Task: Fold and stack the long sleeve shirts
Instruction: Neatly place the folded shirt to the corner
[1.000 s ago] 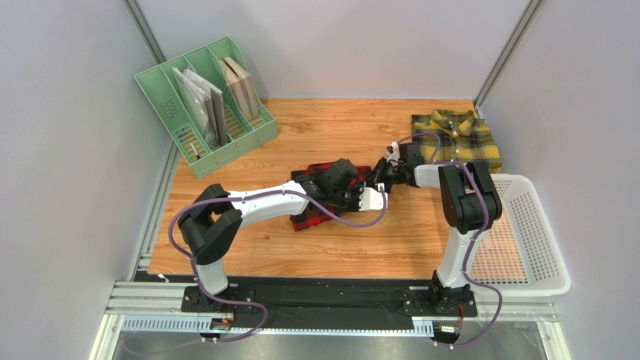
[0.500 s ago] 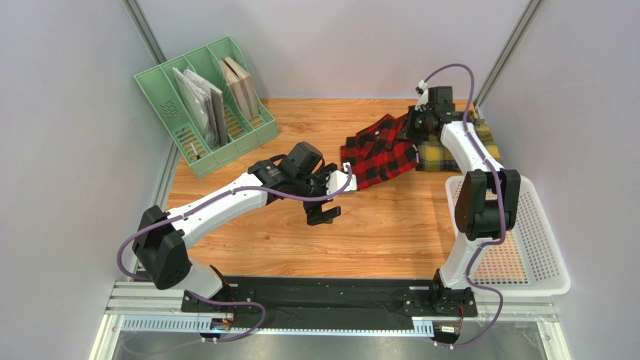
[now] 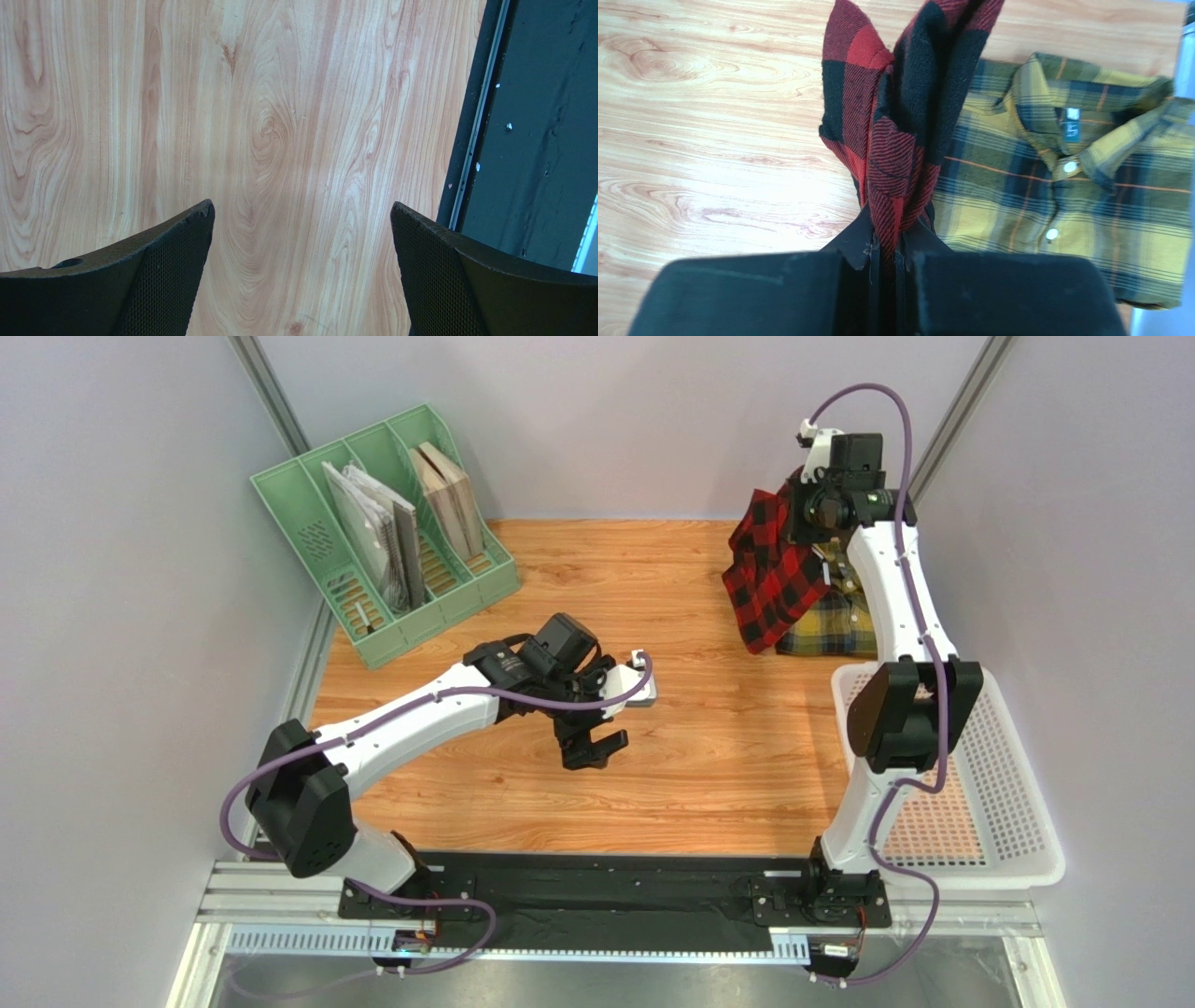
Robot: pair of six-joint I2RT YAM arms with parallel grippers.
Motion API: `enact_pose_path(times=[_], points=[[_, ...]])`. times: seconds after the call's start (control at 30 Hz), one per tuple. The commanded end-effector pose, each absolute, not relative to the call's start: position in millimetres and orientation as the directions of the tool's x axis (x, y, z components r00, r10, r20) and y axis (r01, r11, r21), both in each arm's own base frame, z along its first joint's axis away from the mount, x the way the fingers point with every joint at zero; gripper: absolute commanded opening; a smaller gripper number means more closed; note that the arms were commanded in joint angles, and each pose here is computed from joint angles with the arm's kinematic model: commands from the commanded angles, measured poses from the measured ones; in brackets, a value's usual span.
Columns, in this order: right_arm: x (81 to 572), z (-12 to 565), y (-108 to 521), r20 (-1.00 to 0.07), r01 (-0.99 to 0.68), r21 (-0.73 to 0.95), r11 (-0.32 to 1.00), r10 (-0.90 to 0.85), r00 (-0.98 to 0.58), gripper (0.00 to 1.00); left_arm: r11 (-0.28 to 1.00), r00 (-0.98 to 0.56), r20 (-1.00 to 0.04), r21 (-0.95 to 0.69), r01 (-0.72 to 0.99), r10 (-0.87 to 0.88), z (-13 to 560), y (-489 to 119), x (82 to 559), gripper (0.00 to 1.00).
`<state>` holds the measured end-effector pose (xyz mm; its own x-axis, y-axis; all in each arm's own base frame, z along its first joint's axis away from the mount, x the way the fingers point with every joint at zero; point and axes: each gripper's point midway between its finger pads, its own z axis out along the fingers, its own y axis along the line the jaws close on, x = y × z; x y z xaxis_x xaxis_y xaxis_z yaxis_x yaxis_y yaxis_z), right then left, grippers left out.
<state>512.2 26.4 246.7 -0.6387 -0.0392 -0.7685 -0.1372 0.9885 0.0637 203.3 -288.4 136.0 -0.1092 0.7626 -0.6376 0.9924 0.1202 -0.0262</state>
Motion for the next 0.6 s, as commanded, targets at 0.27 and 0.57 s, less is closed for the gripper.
enact_pose_path(times=[0.27,0.57], points=[[511.5,314.3,13.1,-0.847,-0.131,-0.061,0.990,-0.120,-0.518,0.00,0.146,-0.115,-0.660,-0.007,0.989,0.742,148.1,-288.9,207.1,0.99],[509.2,331.9,-18.7,-0.863,-0.067,-0.011,0.998,-0.043,-0.503,0.00,0.142,-0.108,-0.656,-0.002,0.990,0.747,145.8,-290.0,208.8,0.99]])
